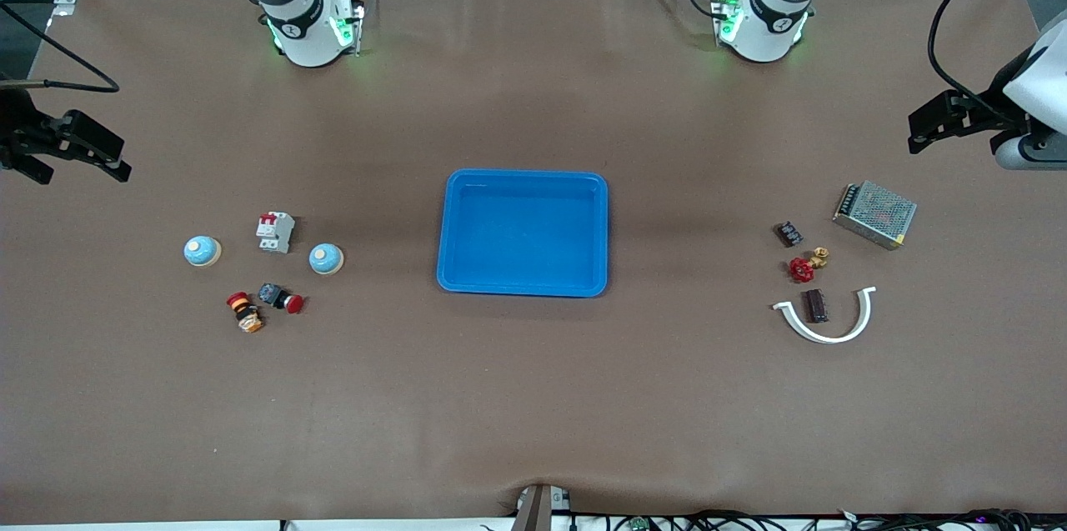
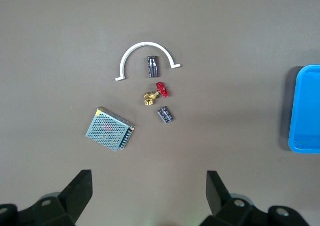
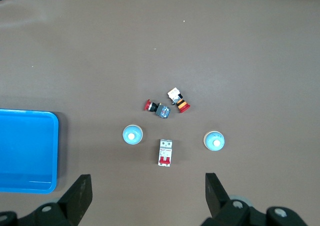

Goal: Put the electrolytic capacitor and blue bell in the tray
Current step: 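Reach the left gripper to a capacitor while the right gripper nears a bell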

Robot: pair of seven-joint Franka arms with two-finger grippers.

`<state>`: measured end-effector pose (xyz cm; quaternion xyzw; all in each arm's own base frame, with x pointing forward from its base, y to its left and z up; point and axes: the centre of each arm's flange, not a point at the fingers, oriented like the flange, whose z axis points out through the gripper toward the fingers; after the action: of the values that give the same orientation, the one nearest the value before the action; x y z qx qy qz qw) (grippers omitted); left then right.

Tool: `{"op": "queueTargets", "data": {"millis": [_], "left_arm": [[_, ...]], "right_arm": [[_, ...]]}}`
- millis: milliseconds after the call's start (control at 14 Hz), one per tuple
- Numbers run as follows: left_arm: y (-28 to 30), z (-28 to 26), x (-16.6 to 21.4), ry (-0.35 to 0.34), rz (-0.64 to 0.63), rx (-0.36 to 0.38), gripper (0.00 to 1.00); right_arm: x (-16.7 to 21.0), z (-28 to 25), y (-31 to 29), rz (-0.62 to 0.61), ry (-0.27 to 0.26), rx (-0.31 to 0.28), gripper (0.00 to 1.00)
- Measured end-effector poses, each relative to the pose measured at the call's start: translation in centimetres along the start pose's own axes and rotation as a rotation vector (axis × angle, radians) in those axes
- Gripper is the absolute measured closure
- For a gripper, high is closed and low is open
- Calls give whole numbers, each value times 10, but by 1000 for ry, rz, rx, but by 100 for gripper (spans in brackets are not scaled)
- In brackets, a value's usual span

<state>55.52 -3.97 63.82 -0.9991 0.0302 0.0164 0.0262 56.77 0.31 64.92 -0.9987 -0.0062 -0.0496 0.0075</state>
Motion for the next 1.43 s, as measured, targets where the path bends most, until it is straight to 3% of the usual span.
{"op": "queueTargets", "data": {"millis": [642, 998, 1426], "left_arm": [[0, 10, 6, -12, 1, -1, 0], [11, 76, 25, -53, -71, -1, 0], [45, 150, 21, -83, -171, 6, 0]], "right_arm": [[0, 0, -1, -2, 2, 0, 0], [1, -1, -5, -3, 7, 1, 0], [4, 4, -42, 34, 13, 8, 0]]}}
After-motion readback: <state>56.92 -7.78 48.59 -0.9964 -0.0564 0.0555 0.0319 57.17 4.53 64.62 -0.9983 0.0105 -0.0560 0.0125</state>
